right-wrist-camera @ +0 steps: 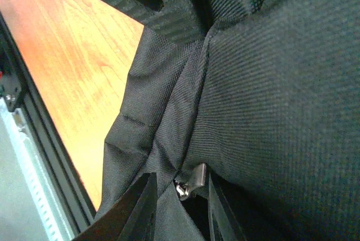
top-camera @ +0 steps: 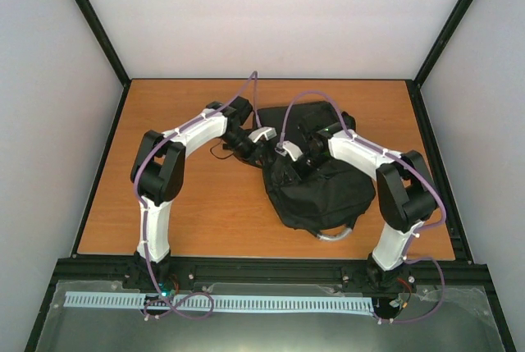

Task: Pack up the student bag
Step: Zip the student bag at the center of the board.

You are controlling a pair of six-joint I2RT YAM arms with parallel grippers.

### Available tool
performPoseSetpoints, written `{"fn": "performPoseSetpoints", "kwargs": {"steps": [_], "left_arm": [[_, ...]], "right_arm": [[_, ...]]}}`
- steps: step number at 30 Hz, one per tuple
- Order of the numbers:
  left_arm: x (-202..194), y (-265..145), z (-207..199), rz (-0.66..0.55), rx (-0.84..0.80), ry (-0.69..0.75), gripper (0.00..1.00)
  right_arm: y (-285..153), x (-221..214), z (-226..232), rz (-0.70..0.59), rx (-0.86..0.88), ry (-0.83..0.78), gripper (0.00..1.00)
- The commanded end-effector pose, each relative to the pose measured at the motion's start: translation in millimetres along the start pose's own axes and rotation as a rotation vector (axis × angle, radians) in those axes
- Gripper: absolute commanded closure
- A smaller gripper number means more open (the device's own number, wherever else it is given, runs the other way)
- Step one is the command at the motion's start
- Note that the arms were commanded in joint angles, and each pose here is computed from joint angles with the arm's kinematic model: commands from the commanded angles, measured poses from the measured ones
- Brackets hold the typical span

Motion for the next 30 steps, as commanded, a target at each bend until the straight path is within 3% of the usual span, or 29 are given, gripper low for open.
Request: {"fn": "performPoseSetpoints", "kwargs": {"steps": [1,5,8,9,20,30], "left_arm": [[14.6,-14.9,-9.0,-0.079,0.002,0.08,0.99],[14.0,-14.8,-10.1,-0.082,-0.007,0.08,0.99],[13.7,-14.3,-10.2,-0.081,-0.009,0.081,0.99],[13.3,-14.1,-10.0,-0.08,-0.011,0.08,0.99],[8.0,-9.3,-1.7,-0.053,0.02,0.055,0.99],[-6.3,-7.2,19.2,-0.02,0.061,0.005,0.99]], "right_arm": [[10.5,19.4,1.0,-0.047,-0.105,-0.034,0.72],[13.3,24.3,1.2,-0.056,-0.162,-0.027,0.79],[14.4,28.2,4.2,-0.064,-0.17,-0.033,0.95],[14.4,29.4,5.7,-0.067,-0.172,-0.037,0.97],[-13.4,8.8,13.9,-0.113,-0.241,-0.041,0.97],[-47.6,-12.2,-12.3,-0.176,-0.217,0.062,0.97]]}}
Point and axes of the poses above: each gripper's point midway between its finger pads, its own y axis out along the fingers, its own z axis along the line the jaws close on, x = y × z, the point moved 9 cm from there along -y, back along the fingers, and after that the axes turned 15 degrees about y, right-handed, at the moved point
